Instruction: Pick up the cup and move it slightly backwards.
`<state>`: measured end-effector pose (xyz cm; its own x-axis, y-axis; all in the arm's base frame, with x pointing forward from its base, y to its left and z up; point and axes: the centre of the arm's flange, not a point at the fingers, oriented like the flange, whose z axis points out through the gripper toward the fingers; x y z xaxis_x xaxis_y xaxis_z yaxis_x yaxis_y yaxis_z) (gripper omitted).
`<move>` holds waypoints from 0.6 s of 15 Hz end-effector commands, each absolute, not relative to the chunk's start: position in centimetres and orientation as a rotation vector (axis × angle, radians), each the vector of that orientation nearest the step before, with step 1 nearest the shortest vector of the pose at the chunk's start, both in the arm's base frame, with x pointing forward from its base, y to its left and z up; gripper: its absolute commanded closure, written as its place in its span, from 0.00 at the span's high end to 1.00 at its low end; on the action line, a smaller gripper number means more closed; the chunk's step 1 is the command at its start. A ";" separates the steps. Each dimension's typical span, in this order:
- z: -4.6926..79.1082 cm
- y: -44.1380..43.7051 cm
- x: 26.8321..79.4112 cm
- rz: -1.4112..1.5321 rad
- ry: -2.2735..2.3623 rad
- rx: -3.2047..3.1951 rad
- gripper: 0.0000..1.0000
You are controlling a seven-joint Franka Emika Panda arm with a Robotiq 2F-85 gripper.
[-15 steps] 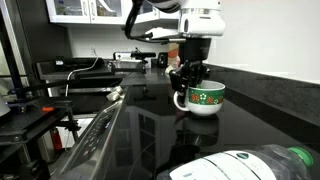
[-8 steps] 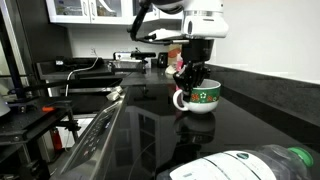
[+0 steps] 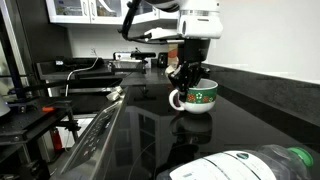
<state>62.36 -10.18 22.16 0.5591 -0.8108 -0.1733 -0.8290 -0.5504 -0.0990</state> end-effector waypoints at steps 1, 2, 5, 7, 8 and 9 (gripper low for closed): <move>24.0 -10.8 58.9 0.163 1.424 -2.632 0.03; 24.1 -11.4 58.1 0.167 1.458 -2.634 0.03; 23.9 -13.4 55.7 0.187 1.531 -2.604 0.03; 23.5 -14.4 54.4 0.191 1.576 -2.583 0.03; 23.5 -14.8 54.0 0.174 1.604 -2.568 0.03; 23.5 -15.0 53.7 0.168 1.622 -2.565 0.03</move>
<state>55.31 -15.21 22.39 0.4664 -0.8658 -0.1815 -0.8820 -0.4708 -0.0204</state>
